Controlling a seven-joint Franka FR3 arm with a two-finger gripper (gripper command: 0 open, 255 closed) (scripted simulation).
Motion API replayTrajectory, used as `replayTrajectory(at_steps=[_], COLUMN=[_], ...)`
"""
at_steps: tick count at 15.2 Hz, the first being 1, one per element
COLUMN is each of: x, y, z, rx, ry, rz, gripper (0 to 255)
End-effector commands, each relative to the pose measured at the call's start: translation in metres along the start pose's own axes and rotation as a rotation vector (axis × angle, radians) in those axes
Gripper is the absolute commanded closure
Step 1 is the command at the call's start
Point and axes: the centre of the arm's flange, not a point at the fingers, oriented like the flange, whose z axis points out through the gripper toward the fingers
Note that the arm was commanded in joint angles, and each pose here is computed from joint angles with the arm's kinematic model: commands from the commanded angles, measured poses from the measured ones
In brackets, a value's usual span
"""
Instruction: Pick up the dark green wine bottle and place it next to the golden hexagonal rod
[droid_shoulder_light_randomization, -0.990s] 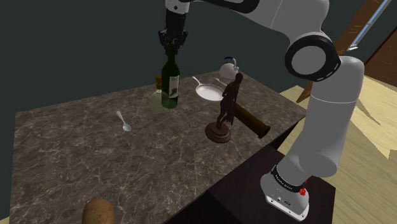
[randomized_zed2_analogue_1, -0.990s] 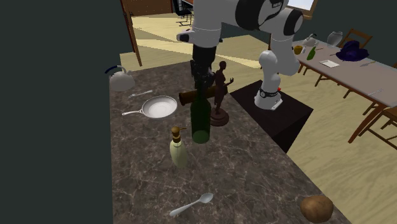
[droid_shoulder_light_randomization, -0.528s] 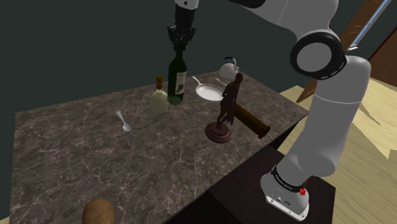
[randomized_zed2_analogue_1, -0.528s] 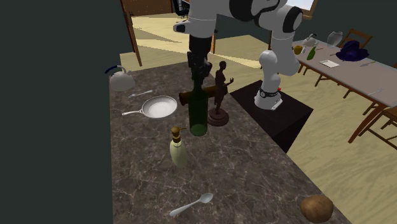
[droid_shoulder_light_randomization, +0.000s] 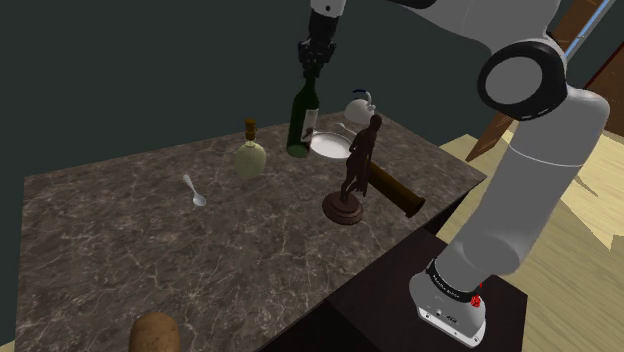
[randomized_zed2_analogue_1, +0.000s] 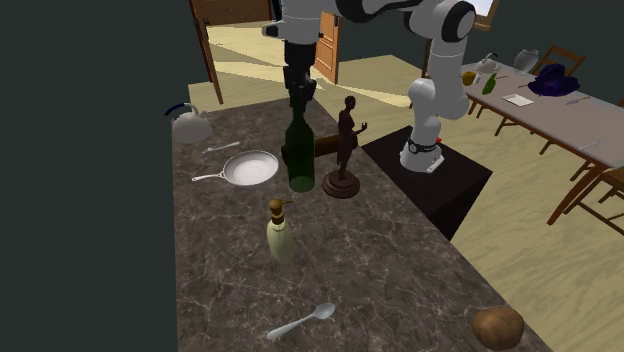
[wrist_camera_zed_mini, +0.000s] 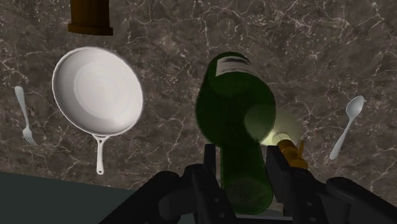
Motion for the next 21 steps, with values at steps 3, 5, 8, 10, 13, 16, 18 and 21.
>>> replayTrajectory(at_steps=[3, 5, 8, 10, 13, 16, 18, 21], x=[-0.014, -0.019, -0.027, -0.033, -0.041, -0.049, -0.054, -0.063], y=[0.052, 0.078, 0.116, 0.142, 0.181, 0.220, 0.246, 0.284], z=[-0.003, -0.003, -0.005, -0.005, -0.006, -0.008, -0.008, -0.009], rx=[0.000, 0.000, 0.000, 0.000, 0.000, 0.000, 0.000, 0.000], ry=[0.001, 0.001, 0.001, 0.001, 0.001, 0.001, 0.001, 0.001], rz=[-0.001, -0.001, -0.001, -0.001, -0.001, -0.001, -0.001, -0.001], gripper=[255, 255, 255, 255, 255, 255, 255, 255])
